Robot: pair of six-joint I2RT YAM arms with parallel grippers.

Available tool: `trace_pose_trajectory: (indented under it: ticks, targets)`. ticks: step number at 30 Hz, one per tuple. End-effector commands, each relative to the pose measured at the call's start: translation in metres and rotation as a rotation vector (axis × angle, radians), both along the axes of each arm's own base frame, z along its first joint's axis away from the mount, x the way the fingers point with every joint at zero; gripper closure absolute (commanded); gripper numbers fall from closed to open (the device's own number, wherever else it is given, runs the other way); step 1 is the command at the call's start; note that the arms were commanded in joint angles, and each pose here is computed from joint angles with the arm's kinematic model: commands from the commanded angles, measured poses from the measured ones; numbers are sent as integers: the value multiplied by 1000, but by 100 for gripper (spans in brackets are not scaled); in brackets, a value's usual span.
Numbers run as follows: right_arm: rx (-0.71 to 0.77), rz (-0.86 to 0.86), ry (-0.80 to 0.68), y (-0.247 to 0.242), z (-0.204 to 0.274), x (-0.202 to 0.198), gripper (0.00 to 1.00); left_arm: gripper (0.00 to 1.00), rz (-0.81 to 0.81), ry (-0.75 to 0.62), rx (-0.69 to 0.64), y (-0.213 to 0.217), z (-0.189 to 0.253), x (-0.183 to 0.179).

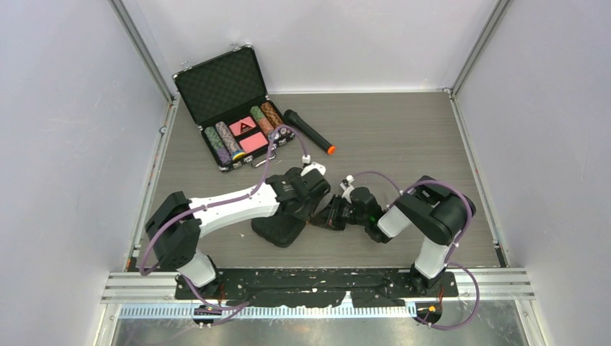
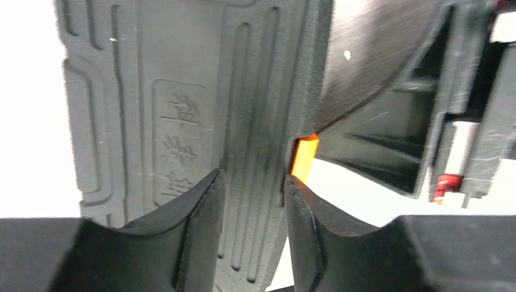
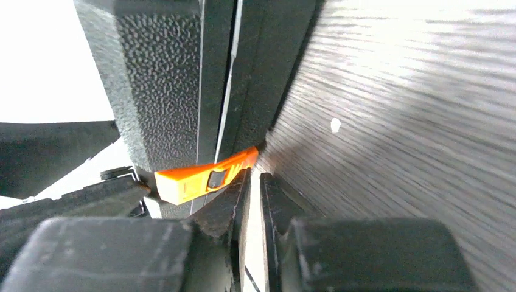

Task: Pack the tool kit

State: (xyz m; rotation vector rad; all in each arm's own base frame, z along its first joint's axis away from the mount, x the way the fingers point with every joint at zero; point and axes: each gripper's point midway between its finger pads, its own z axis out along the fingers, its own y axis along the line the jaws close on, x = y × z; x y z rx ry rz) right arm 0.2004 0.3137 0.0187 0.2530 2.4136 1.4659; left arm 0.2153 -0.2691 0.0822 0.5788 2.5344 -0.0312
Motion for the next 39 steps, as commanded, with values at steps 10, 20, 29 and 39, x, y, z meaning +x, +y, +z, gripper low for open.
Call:
trace_pose_trajectory:
  ticks: [10,20,29,39]
  targets:
    - [-212,-194,-215,-96,43,41,56,18,256,-240,-250,98,109,39]
    - [-680,-538,-561,-247,174,44,15,0,581,-649,-281,253,193,-14]
    - [-891,-902,-856,-338,278,-24,4,0,723,-1008,-429,327,224,-83]
    - [-978,-1166,-1005,-387,282,-68,4,0,795,-1171,-583,352,206,-113]
